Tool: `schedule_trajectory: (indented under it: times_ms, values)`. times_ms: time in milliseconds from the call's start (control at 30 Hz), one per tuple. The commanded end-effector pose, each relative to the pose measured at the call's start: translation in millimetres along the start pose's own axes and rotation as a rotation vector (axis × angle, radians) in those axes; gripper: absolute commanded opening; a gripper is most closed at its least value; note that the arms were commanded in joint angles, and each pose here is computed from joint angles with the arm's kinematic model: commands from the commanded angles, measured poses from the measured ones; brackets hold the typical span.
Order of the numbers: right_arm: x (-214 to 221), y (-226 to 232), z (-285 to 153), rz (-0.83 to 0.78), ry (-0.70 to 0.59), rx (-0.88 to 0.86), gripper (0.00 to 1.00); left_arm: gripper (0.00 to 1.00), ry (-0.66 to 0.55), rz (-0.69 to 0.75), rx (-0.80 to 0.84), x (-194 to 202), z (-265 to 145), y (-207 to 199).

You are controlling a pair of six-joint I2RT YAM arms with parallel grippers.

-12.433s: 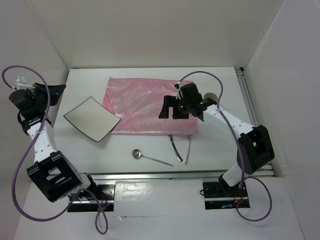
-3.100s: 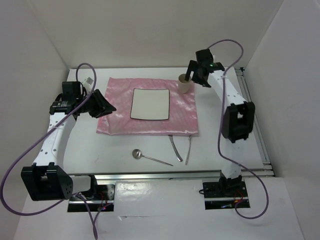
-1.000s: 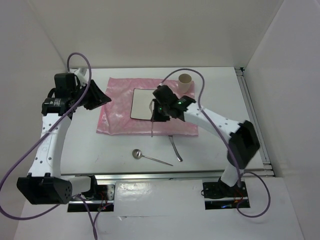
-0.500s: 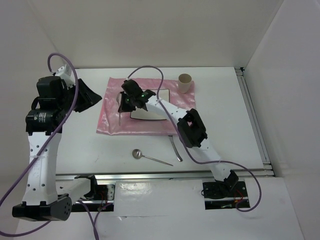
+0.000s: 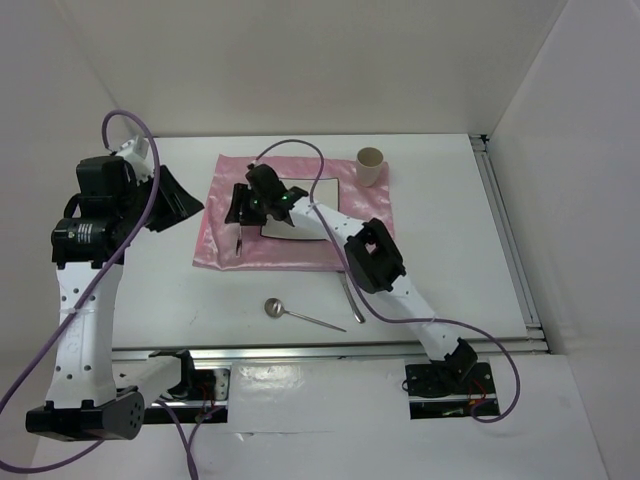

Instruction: Set the dinner table for one person

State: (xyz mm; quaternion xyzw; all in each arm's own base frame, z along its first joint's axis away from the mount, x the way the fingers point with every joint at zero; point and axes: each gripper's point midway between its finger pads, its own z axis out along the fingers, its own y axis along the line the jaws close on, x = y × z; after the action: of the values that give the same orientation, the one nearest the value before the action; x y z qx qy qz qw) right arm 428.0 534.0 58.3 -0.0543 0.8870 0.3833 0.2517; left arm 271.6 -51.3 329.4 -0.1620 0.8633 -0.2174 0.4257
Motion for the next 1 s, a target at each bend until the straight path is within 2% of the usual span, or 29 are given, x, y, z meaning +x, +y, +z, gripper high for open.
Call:
schedule_trajectory:
  times_ms: [0, 100, 133, 167, 233, 267, 333, 367, 400, 433, 467, 500, 567, 600, 700, 967]
  values:
    - [-56.2, 71.1, -53.6, -0.085, -0.139, -0.164, 0.6, 0.52, -0.022, 0.038, 0.04, -3.7, -9.5, -7.8]
    - [-76.9, 103.7, -103.1, -0.156, -0.204, -0.215, 0.62, 0.52, -0.03, 0.041, 0.044, -5.7, -9.3, -8.7]
    - [-67.0, 92.1, -106.5, -0.161, -0.186, -0.184, 0.62, 0.52, -0.03, 0.041, 0.044, -5.7, -9.3, -8.7]
    - [-79.2, 109.1, -139.3, -0.208, -0.233, -0.201, 0.62, 0.52, -0.03, 0.041, 0.044, -5.7, -9.3, -8.7]
    - [-67.6, 90.0, -153.1, -0.241, -0.21, -0.123, 0.53, 0.52, -0.045, 0.053, 0.04, -9.5, -11.6, -9.3]
    - [-64.7, 87.1, -178.7, -0.287, -0.195, -0.078, 0.51, 0.52, -0.071, 0.069, 0.008, -15.4, -13.2, -4.6]
    - [-27.2, 44.7, -187.0, -0.308, -0.104, 0.049, 0.51, 0.52, -0.089, 0.078, -0.032, -18.9, -15.0, 1.8]
    - [-26.2, 39.6, -216.7, -0.338, -0.128, 0.088, 0.51, 0.52, -0.091, 0.086, -0.063, -21.4, -14.1, 7.1]
    - [12.8, -4.5, -216.4, -0.338, -0.039, 0.172, 0.54, 0.52, -0.095, 0.086, -0.071, -22.1, -14.1, 8.6]
    - [29.1, -18.8, -226.4, -0.347, -0.009, 0.192, 0.57, 0.52, -0.104, 0.089, -0.067, -24.8, -16.4, 6.6]
    - [40.4, -13.7, -250.2, -0.386, -0.008, 0.161, 0.64, 0.52, -0.096, 0.086, -0.071, -24.6, -13.4, 7.6]
    - [80.4, -43.1, -253.9, -0.399, 0.085, 0.193, 0.64, 0.52, -0.101, 0.082, -0.077, -25.9, -13.8, 9.8]
    - [108.0, -46.2, -275.3, -0.461, 0.124, 0.178, 0.7, 0.52, -0.106, 0.074, -0.063, -27.4, -13.5, 6.6]
    - [137.2, -55.3, -279.1, -0.495, 0.19, 0.184, 0.71, 0.52, -0.102, 0.075, -0.05, -26.4, -11.0, 5.3]
    - [168.8, -53.5, -289.7, -0.594, 0.246, 0.17, 0.77, 0.52, -0.095, 0.065, -0.042, -24.2, -5.4, 6.1]
    - [182.1, -57.8, -261.3, -0.719, 0.27, 0.186, 0.77, 0.52, -0.068, 0.042, -0.032, -16.3, 0.9, 7.5]
